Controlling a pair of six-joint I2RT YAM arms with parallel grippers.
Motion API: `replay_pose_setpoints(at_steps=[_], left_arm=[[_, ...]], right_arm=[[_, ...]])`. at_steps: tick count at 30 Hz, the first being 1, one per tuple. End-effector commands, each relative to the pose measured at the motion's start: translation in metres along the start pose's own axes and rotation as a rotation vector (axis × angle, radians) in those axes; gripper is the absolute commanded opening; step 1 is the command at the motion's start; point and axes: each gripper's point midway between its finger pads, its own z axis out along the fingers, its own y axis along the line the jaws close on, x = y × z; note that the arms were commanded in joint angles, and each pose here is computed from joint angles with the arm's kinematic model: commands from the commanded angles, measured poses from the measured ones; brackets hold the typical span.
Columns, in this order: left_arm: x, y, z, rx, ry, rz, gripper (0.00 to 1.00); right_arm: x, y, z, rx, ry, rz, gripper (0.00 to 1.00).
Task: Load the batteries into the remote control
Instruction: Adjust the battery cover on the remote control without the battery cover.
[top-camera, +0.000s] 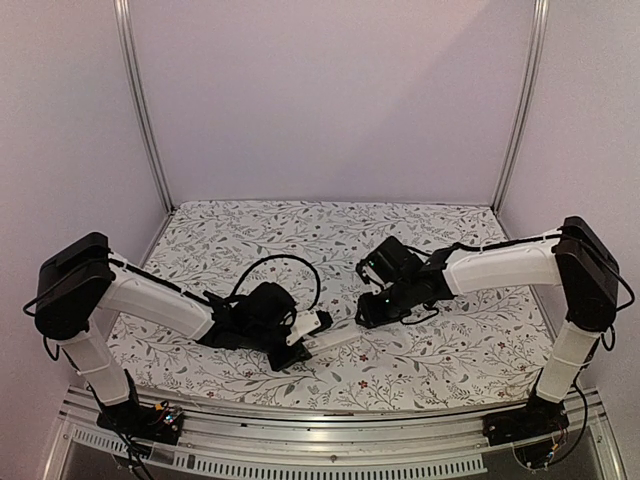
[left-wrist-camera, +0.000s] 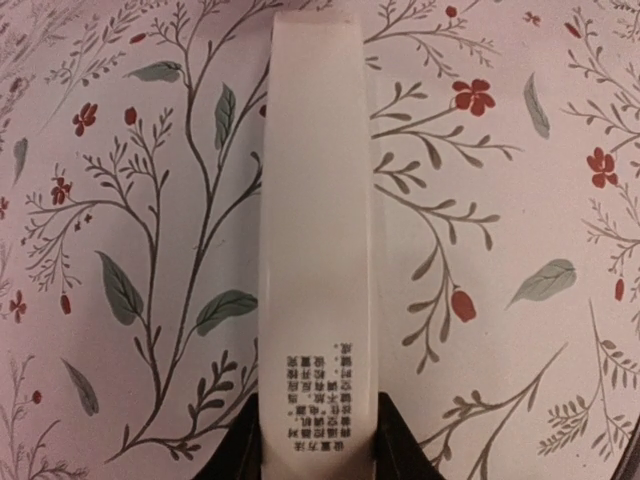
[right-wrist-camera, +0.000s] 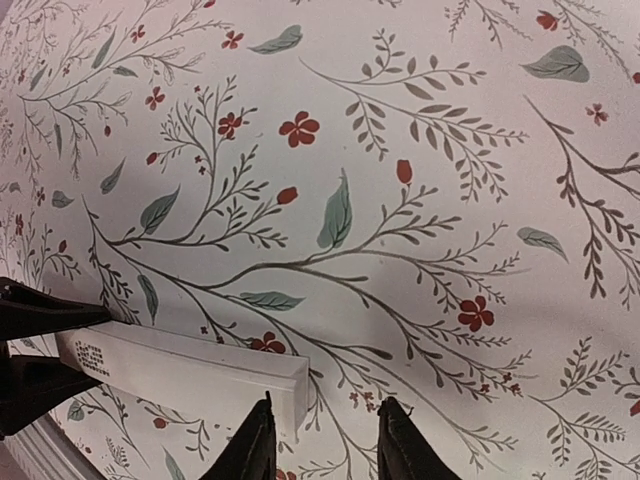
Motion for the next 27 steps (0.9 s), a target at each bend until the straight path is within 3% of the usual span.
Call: replay_pose_setpoints(at_steps=[1, 5, 7, 19, 27], left_arm=[[0.007, -0.011, 0.005, 0.033, 0.036, 0.025, 0.01], [0.008, -0.011, 0.005, 0.035, 0.038, 0.024, 0.01], [0.008, -0.011, 0.005, 0.035, 0.039, 0.025, 0.01], [0.008, -0.011, 0.007, 0.034, 0.041, 0.026, 0.00], [0.008, -0.012, 0.007, 0.037, 0.041, 0.027, 0.00]], right_arm=[[-0.013, -0.015, -0.023, 0.105, -0.050, 0.006, 0.28], [-0.007, -0.019, -0.013, 0.131, -0.016, 0.008, 0.06], [-0.003, -0.019, -0.005, 0.151, 0.005, -0.004, 0.01], [0.019, 0.026, 0.035, 0.131, 0.091, -0.096, 0.00], [0.016, 0.028, 0.030, 0.131, 0.072, -0.091, 0.00]])
